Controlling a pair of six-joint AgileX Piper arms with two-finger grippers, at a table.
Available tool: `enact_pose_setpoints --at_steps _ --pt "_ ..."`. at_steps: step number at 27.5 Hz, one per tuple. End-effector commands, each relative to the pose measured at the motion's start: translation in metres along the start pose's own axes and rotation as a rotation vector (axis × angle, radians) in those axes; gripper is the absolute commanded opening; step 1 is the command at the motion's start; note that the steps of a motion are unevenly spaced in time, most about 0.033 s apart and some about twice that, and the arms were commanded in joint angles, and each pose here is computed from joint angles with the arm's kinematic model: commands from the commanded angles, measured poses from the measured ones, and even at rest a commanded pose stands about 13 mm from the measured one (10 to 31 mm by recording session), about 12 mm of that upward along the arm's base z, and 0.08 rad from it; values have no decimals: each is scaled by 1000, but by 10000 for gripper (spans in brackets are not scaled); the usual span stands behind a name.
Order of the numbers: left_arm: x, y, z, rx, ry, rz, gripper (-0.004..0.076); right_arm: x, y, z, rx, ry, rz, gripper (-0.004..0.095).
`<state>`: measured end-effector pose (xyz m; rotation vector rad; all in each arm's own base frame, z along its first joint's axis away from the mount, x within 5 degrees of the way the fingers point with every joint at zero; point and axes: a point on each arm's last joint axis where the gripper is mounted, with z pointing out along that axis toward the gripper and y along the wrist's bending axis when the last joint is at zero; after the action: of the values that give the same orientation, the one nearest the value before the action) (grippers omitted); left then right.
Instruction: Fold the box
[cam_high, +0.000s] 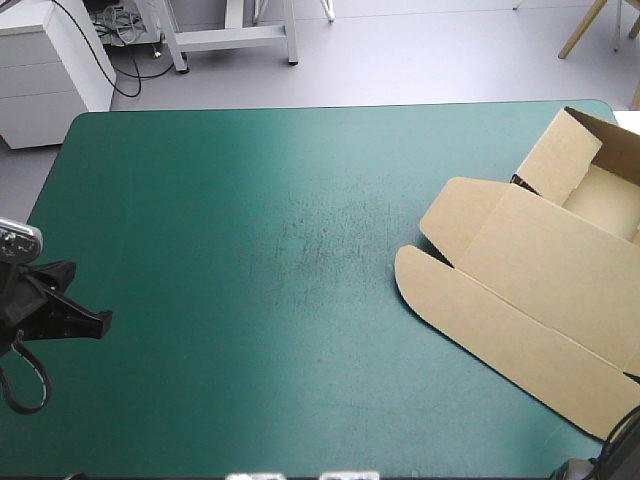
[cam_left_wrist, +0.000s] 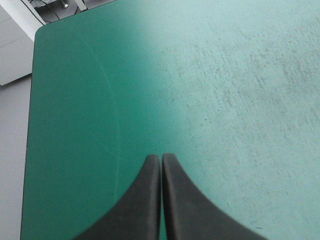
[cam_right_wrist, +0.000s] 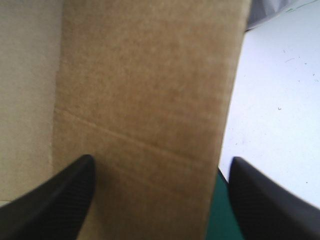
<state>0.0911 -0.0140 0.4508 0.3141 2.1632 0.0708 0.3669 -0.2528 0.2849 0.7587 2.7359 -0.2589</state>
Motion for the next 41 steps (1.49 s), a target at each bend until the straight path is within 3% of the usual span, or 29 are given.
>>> enact_pose_setpoints --at_steps 1,6,12,16,21,24,26,32,37,41 --pt "3 4 -11 -5 3 -5 -10 -3 -10 -36 27 -95 -10 938" --pt "9 4 -21 29 -26 -22 -10 0 -10 -80 -7 -198 -6 863" --pt "15 2 -24 55 -30 -27 -10 19 13 -160 -250 -392 -61 760" --pt "29 0 -21 67 -30 -25 -10 44 39 -204 -333 -479 -163 692" --pt "51 -5 -11 96 -76 -23 -10 83 76 -229 -448 -492 -295 634" --pt "63 -8 -2 101 -98 -16 -10 111 97 -233 -485 -472 -412 573" --pt "69 -10 2 104 -109 -18 -10 130 108 -230 -512 -446 -461 482" --pt "83 -15 14 128 -141 -31 -10 179 121 -220 -542 -498 -555 -18" --pt "98 -20 26 139 -160 -26 -10 222 108 -210 -534 -513 -567 -11" --pt "110 -23 33 149 -213 -25 -10 253 96 -210 -523 -615 -564 -18"
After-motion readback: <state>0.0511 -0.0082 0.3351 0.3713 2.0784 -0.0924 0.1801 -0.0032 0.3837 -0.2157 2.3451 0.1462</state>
